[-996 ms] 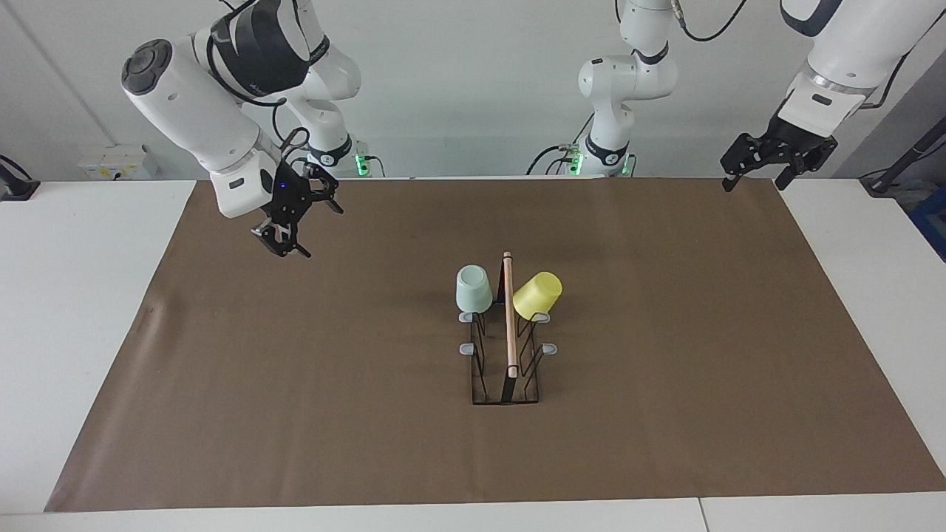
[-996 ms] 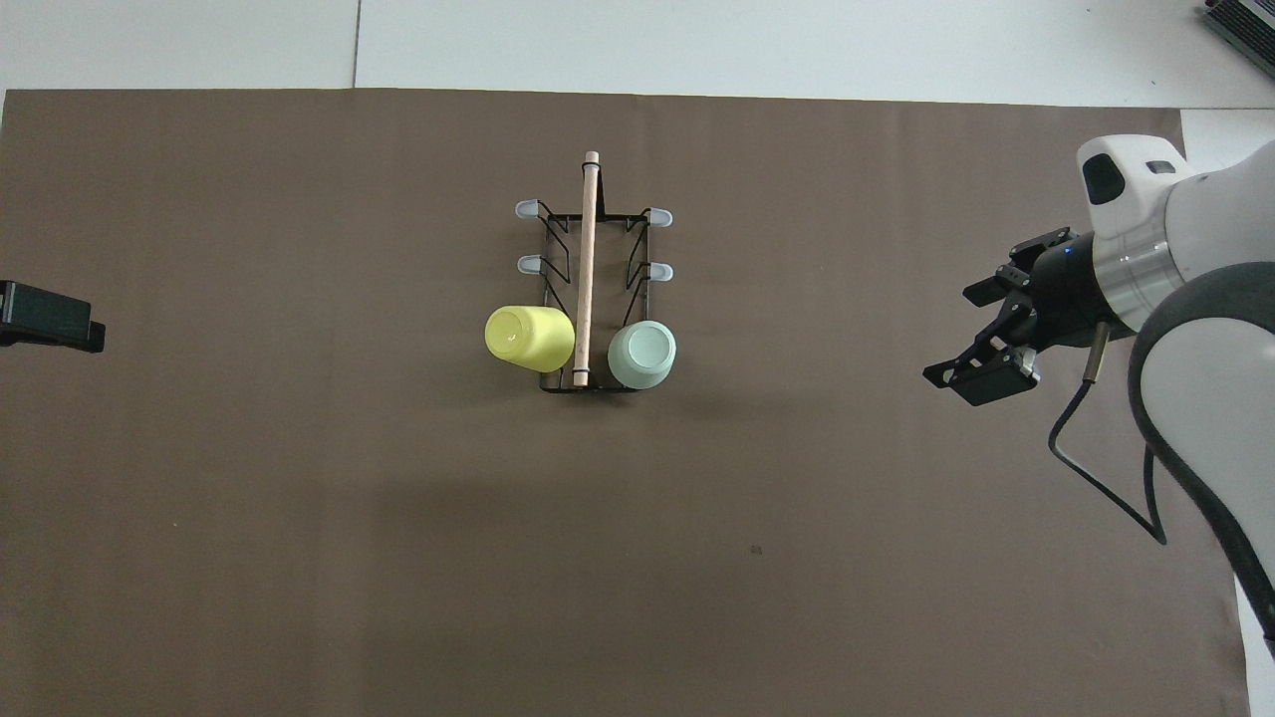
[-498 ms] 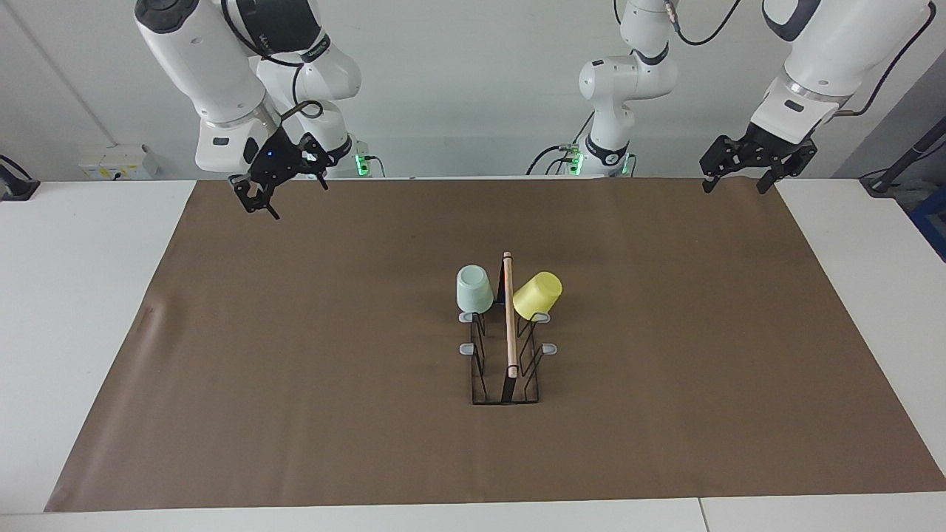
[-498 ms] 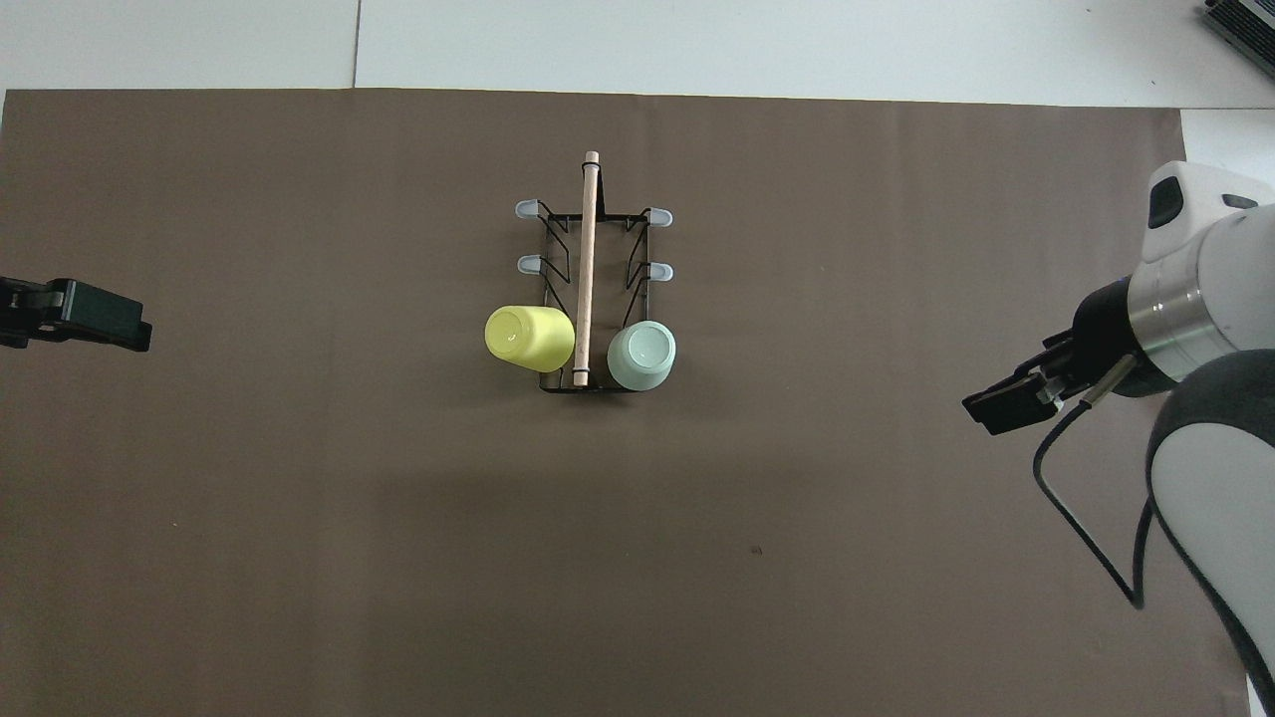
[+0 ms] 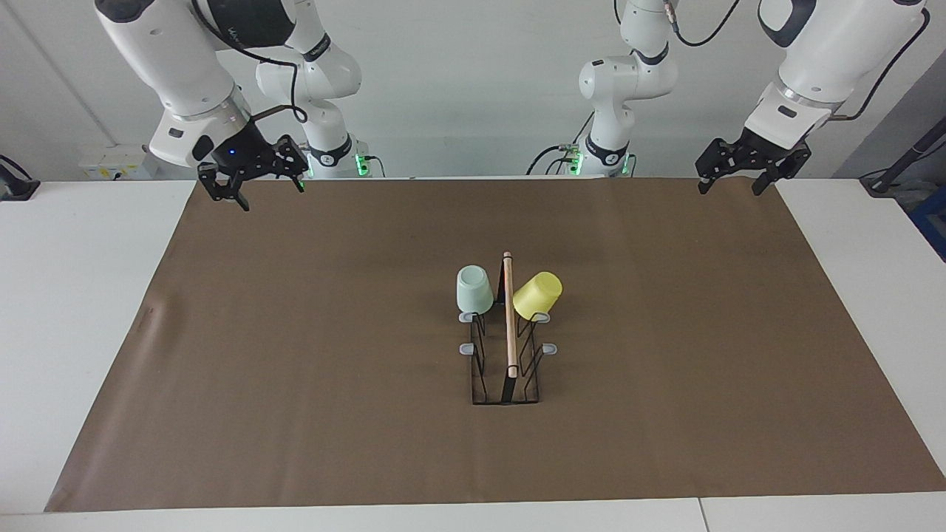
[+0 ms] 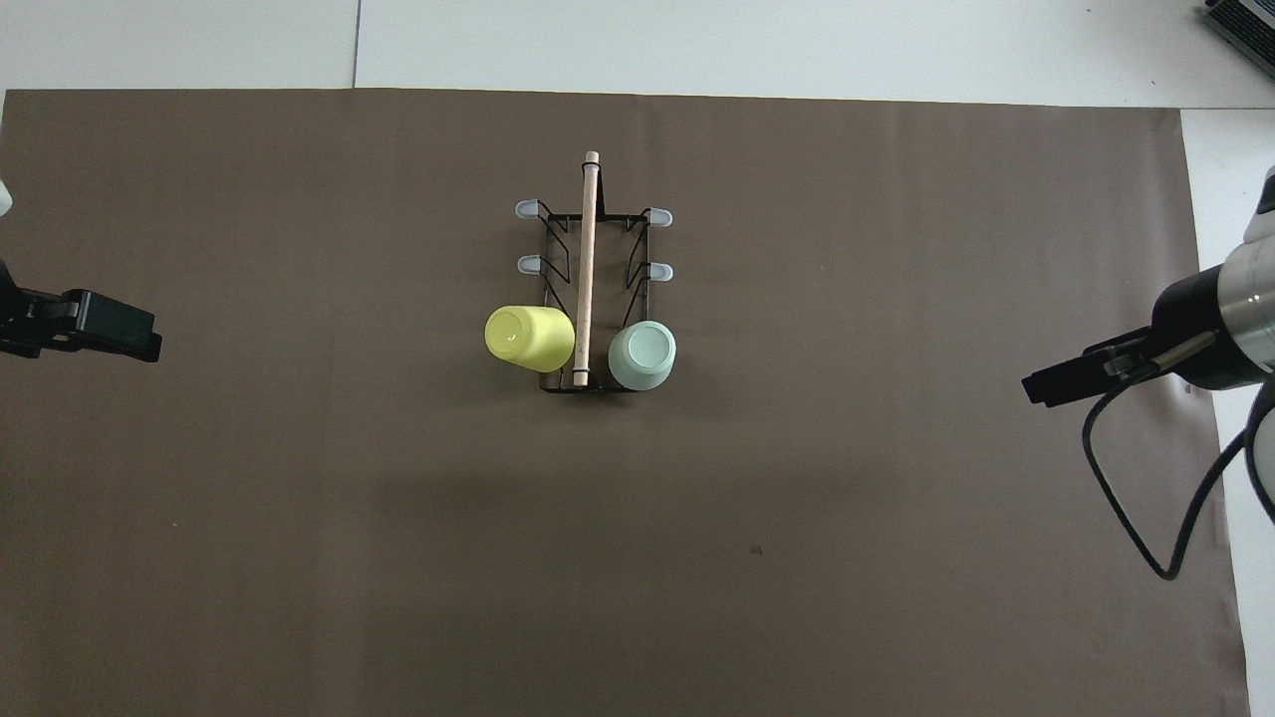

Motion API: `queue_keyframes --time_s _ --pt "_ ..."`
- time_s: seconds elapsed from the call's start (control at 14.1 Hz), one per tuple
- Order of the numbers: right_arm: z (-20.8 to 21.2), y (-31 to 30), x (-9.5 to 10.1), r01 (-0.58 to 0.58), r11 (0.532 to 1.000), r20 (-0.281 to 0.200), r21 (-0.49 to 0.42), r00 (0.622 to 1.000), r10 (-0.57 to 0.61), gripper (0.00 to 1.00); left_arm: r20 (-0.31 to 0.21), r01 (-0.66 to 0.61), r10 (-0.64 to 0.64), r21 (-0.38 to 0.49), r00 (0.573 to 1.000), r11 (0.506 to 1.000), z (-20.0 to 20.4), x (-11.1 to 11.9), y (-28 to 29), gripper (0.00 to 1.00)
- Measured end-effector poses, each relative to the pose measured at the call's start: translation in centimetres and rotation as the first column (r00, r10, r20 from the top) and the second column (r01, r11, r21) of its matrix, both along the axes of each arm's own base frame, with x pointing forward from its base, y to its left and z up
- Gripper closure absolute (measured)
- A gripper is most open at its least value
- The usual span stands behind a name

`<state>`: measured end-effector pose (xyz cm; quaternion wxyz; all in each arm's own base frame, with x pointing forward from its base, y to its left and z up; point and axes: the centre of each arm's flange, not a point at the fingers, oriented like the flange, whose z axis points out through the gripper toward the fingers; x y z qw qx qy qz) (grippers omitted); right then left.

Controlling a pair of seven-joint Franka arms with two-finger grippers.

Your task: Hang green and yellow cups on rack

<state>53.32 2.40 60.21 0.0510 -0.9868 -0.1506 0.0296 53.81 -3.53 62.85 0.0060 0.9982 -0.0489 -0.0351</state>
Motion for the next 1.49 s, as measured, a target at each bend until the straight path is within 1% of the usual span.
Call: queue_keyframes --time_s 0.14,0.21,0.36,0.57,0.85,1.49 --pt "0.4 0.2 0.6 0.027 1.000 0.049 0.000 0.998 -0.027 0.00 -0.005 -0.002 0.002 0.001 1.000 1.000 -0.2 -0.1 0.1 0.00" --pt "0.4 0.4 0.8 0.063 0.998 0.057 0.000 0.996 -0.063 0.00 -0.004 -0.003 0.003 0.001 1.000 1.000 -0.2 -0.2 0.2 0.00" --pt "0.4 1.7 0.8 0.114 0.993 0.056 -0.004 0.992 -0.114 0.00 0.000 -0.006 0.006 0.002 1.000 1.000 0.0 -0.2 0.3 0.00" --pt "0.4 3.9 1.0 0.124 0.992 0.082 -0.036 0.989 -0.121 0.00 0.018 -0.008 0.008 0.000 1.000 1.000 0.8 -0.3 0.4 0.00" --pt "-0.6 3.3 1.7 0.139 0.989 0.072 -0.040 0.988 -0.136 0.00 0.040 -0.008 0.008 -0.001 0.999 1.000 1.8 -0.3 0.4 0.00" --pt "-0.4 2.5 1.9 0.153 0.988 0.078 -0.038 0.986 -0.149 0.00 0.045 -0.005 0.005 -0.002 0.999 1.000 2.0 -0.4 0.2 0.00"
